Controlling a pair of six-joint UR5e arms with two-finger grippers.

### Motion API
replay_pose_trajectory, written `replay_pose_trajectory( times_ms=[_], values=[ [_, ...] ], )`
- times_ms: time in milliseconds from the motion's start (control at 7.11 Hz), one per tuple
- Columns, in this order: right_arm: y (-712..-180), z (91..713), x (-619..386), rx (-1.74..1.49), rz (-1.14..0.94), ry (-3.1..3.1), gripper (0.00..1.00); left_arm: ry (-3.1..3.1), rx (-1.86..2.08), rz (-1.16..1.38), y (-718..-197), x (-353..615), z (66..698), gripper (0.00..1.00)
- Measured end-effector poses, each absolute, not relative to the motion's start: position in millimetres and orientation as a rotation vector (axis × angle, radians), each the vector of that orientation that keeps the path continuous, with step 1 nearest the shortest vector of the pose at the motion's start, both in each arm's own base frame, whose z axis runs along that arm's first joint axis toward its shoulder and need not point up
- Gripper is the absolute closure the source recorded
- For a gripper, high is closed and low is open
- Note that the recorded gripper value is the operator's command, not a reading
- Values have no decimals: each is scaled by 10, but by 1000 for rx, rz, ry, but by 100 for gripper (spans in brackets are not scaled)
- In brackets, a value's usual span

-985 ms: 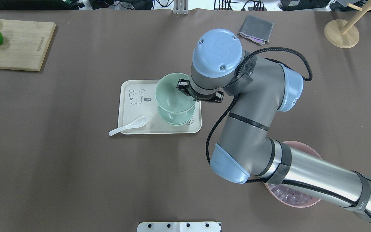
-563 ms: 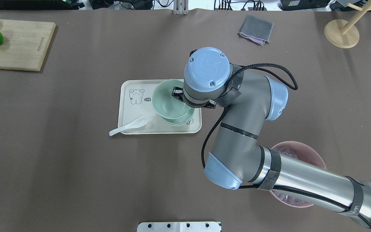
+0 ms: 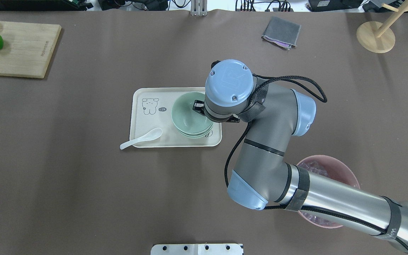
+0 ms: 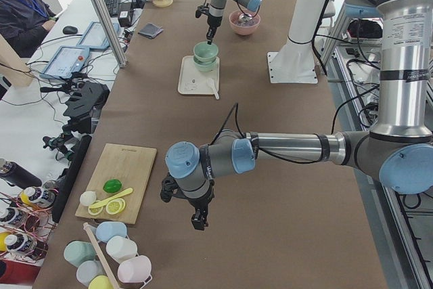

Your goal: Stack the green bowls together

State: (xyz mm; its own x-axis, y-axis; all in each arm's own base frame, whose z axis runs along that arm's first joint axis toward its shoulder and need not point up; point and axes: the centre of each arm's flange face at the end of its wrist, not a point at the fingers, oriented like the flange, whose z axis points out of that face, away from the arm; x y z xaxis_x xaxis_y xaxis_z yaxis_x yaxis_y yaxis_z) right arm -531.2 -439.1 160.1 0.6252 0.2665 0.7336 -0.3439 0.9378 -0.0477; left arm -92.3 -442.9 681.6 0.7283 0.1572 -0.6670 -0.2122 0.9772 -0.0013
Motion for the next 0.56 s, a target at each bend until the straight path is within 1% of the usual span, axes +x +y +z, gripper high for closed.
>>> replay_pose_trajectory(
  times_ms=[563],
  values=[
    [-4382, 1621, -5338, 99, 346, -820, 100, 727, -80, 204, -4429, -920, 6821, 1]
  ],
)
